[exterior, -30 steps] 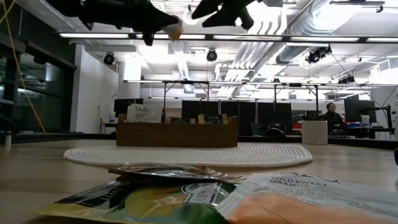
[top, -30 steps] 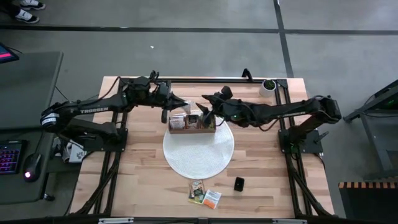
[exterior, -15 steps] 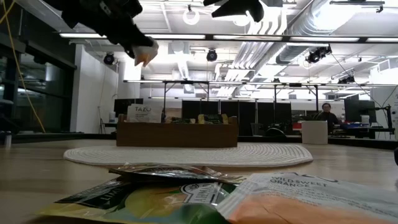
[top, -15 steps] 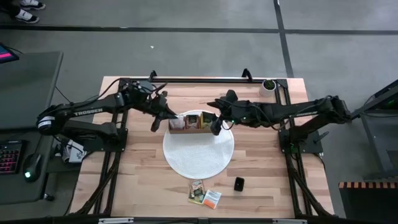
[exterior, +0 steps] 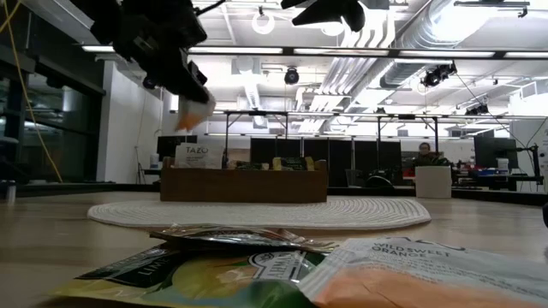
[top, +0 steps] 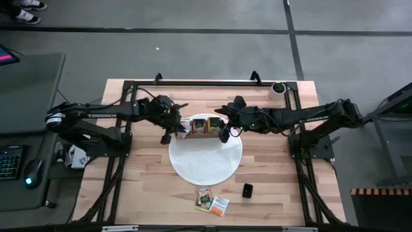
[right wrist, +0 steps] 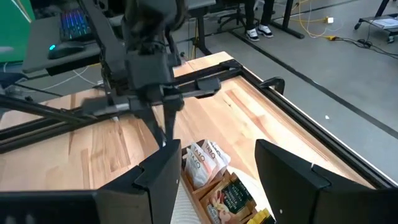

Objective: Pick & Place Tea
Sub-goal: Put the orange tea bag into the left section of the wooden organizer

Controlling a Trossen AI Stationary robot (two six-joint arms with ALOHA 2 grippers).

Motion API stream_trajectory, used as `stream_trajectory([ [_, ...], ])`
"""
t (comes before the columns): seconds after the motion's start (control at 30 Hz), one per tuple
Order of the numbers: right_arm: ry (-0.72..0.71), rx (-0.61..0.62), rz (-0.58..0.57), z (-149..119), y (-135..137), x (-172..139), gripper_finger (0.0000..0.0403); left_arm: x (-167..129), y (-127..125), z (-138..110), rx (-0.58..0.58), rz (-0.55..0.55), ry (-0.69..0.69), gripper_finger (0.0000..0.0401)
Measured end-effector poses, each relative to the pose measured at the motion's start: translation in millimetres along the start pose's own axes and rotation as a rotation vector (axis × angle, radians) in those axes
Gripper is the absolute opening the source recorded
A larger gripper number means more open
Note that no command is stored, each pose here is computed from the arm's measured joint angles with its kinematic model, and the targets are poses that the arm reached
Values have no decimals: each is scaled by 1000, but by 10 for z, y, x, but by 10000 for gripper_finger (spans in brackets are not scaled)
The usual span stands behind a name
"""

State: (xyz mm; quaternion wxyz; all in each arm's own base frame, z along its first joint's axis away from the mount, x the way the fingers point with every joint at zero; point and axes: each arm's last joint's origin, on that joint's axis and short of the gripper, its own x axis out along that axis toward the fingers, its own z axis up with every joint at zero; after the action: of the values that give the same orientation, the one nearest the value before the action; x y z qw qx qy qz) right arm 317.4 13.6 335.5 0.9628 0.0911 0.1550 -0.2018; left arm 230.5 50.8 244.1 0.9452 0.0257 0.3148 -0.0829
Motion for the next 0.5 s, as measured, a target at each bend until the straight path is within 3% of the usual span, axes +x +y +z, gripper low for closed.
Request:
stream_trajectory([
  [0.33,15,18,9,-13,0,1,201,238,7,-78,20,24,94,0],
  [0.5,16,18,11,-13,0,2,200,312,55,-70,49,93,92,0],
])
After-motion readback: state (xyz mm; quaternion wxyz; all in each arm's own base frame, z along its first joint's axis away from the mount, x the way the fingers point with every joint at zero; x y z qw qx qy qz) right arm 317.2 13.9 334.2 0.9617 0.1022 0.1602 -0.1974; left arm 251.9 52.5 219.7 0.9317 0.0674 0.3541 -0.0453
